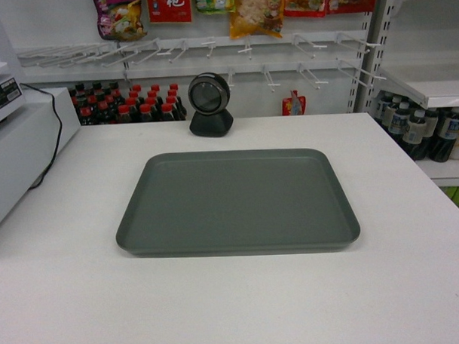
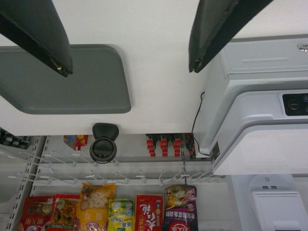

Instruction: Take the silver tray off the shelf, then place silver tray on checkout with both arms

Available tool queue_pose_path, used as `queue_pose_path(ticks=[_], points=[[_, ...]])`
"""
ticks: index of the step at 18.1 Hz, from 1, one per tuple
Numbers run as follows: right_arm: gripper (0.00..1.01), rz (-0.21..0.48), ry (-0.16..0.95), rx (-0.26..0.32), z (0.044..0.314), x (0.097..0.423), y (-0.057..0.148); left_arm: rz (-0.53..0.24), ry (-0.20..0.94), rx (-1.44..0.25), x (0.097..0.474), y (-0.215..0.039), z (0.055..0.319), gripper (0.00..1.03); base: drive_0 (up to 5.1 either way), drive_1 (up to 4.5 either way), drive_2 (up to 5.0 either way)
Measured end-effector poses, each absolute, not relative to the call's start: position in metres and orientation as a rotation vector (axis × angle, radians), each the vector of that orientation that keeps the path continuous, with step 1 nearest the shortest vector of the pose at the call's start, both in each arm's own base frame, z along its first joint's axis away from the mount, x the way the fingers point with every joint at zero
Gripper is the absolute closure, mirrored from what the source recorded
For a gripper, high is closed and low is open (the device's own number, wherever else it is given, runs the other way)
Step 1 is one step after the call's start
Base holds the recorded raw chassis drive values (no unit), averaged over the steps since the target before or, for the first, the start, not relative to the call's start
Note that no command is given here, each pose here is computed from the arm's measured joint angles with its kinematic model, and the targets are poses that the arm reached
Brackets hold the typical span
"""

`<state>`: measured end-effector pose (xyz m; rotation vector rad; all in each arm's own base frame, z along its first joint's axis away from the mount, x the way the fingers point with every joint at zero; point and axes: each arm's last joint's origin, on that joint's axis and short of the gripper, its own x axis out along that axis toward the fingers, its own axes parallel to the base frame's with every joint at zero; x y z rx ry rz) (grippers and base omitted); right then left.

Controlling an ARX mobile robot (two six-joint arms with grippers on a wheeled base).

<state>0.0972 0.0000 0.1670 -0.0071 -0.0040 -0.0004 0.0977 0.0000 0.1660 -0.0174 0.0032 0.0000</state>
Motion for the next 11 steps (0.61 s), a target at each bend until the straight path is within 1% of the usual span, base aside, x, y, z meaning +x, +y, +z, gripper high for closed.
queue_pose_path(ticks=[2,3,4,11], points=[[0.05,0.0,-0.004,-0.007,0.167,0.0972,0.0,0.0,0.003,-0.017,0.0977,0.0,0.166,0.07,0.0,0.0,0.0],[0.02,0.0,-0.004,-0.007,0.167,0.0972,0.0,0.0,0.003,-0.017,0.0977,0.0,0.166,0.04,0.0,0.0,0.0],[0.04,0.0,-0.004,-0.007,0.167,0.0972,0.0,0.0,0.003,-0.017,0.0977,0.0,0.166,0.05,0.0,0.0,0.0],[0.03,0.0,-0.004,-0.007,0.167,0.0972,0.0,0.0,0.003,-0.017,0.0977,0.0,0.166,0.05,0.0,0.0,0.0]])
